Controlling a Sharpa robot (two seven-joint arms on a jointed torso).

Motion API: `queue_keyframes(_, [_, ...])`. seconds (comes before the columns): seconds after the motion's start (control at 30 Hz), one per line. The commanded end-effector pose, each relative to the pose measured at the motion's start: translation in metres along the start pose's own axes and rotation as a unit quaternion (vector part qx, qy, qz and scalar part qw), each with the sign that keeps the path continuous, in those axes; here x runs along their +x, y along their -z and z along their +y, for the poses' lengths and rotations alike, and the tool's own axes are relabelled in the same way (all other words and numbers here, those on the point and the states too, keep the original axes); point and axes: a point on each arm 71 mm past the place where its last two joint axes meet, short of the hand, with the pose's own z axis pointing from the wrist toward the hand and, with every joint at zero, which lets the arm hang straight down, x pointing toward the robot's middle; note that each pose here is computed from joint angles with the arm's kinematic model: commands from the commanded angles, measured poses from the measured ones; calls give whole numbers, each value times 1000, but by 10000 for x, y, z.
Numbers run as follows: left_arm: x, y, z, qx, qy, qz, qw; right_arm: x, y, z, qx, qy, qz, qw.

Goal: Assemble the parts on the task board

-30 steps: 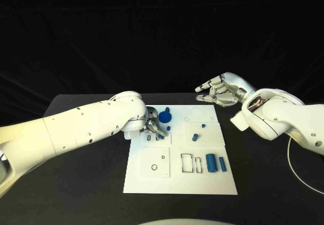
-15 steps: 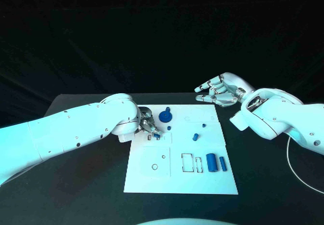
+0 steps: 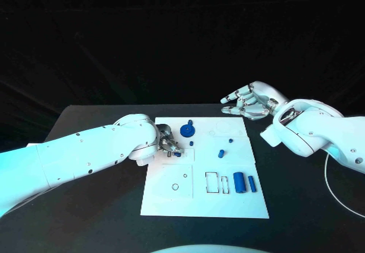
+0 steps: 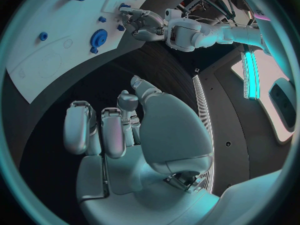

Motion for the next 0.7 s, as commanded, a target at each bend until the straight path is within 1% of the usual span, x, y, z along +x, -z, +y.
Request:
queue_keyframes(0.03, [0,-16,5,1,-7,-24,1000,14,0,0,-1,-1,8,1000])
queue_keyframes(0.27, [27,-17,11,0,-14,-17,1000,17,0,-4,0,-2,10,1000])
queue_keyframes(0.7, [79,3,29,-3,-41,14,999,23,4,-13,1,-1,15,1000])
